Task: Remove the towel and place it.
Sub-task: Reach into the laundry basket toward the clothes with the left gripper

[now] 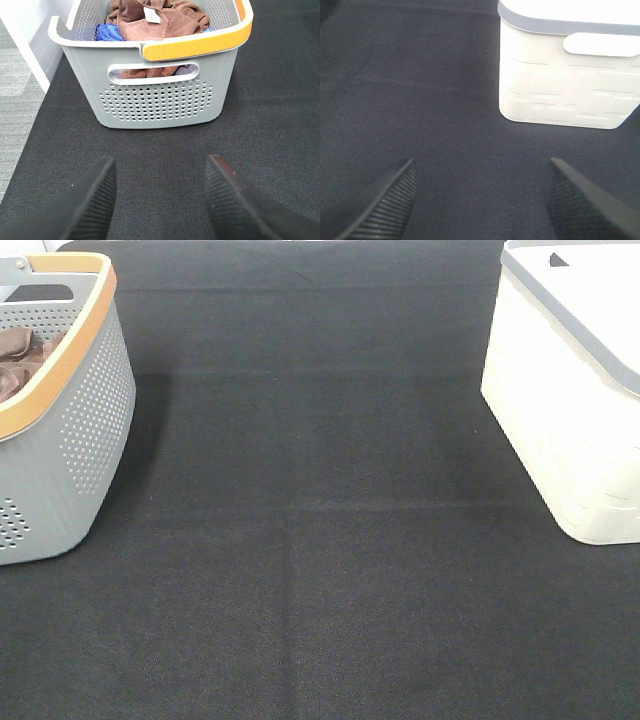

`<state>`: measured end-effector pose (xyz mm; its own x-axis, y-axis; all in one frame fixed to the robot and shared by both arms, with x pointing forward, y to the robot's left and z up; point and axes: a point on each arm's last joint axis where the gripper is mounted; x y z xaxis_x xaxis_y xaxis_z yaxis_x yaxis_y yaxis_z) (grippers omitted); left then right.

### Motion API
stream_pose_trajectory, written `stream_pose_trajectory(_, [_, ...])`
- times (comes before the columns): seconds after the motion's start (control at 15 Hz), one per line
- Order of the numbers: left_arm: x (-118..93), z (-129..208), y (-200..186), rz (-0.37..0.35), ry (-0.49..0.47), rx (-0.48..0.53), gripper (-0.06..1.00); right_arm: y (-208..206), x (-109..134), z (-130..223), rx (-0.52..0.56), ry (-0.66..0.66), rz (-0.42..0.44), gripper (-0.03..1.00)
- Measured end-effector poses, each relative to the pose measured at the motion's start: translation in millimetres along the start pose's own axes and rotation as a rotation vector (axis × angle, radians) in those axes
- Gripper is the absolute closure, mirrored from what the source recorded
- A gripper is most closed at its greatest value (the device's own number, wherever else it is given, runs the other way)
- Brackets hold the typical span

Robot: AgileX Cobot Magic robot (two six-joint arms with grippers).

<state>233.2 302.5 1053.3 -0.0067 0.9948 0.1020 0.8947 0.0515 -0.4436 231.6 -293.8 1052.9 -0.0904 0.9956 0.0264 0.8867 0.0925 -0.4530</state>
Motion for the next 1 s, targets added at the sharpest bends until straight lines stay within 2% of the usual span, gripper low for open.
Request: stream_pose_trajectory(1.0, [0.0, 0.0, 0.0, 0.000, 0.000, 0.000, 0.42, 0.0, 0.0, 0.0, 0.000, 0.000, 0.000, 0.28])
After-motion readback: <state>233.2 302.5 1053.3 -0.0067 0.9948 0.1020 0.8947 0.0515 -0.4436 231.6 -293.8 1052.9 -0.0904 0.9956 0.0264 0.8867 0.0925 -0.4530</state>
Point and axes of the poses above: a point on each arm's last joint axis where the gripper is mounted, y pointing out along that axis toward the gripper, x along the wrist's bending axis when the last joint is at zero, z = x × y, and after that the axes turned 5 degrees about y, right-handed
